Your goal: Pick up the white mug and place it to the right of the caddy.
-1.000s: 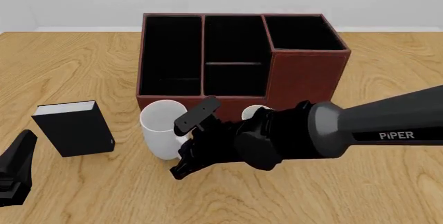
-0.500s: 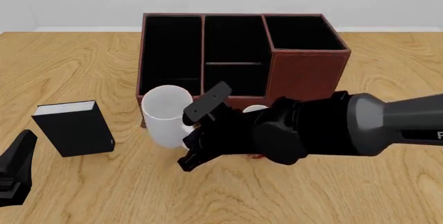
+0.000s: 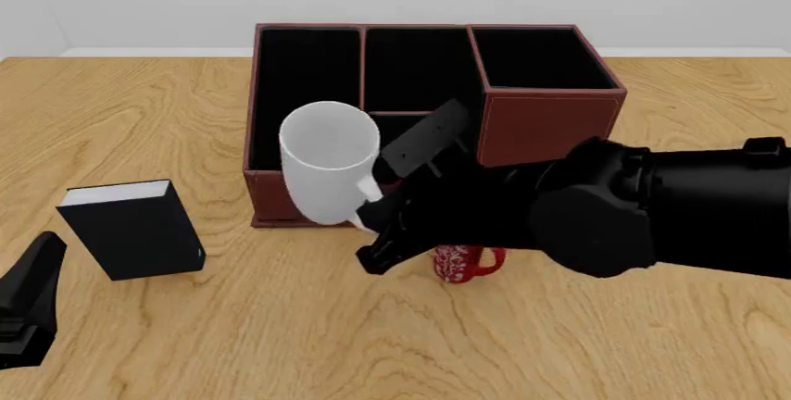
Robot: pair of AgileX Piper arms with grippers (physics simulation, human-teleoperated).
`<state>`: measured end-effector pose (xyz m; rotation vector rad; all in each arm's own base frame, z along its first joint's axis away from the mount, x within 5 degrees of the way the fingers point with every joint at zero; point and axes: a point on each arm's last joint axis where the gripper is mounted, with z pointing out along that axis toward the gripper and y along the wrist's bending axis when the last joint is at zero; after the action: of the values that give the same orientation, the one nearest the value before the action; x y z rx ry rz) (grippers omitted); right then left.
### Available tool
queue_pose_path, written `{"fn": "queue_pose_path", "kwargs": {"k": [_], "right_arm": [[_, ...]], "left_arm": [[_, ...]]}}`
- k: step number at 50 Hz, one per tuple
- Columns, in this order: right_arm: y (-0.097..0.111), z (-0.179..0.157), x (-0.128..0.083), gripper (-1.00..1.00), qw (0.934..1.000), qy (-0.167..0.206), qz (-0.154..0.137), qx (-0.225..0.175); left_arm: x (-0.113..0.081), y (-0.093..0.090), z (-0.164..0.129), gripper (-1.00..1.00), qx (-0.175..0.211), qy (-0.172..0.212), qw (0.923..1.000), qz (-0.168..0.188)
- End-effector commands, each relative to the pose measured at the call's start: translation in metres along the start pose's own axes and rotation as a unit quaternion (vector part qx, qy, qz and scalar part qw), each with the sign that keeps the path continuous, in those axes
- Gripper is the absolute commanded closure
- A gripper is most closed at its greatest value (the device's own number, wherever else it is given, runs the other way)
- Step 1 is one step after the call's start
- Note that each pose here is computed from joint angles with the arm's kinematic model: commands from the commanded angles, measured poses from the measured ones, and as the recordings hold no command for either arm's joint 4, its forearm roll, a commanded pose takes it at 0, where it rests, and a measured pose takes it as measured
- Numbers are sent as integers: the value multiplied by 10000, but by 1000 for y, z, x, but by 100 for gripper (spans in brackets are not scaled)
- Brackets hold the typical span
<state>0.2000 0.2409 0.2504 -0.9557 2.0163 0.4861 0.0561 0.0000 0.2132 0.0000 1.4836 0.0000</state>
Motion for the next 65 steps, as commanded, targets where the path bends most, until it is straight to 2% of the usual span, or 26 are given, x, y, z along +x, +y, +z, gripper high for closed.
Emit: {"fn": "queue_pose_path", "kwargs": {"k": [1, 17, 33, 47, 65], "right_arm": [[-8, -27, -7, 100, 9996, -264, 21, 120], [-21, -50, -9, 100, 9985, -432, 106, 331], [-47, -97, -4, 100, 9937, -664, 304, 852], [-64, -135, 3, 100, 9857, -826, 571, 1355], [-77, -182, 10, 100, 9695, -1045, 999, 1979]], "left_arm": [[0, 0, 0, -100, 0, 0, 10000, 0], [0, 0, 0, -100, 0, 0, 10000, 0], [0, 0, 0, -100, 0, 0, 10000, 0], [0, 0, 0, -100, 0, 0, 10000, 0], [0, 0, 0, -100, 0, 0, 10000, 0]]}}
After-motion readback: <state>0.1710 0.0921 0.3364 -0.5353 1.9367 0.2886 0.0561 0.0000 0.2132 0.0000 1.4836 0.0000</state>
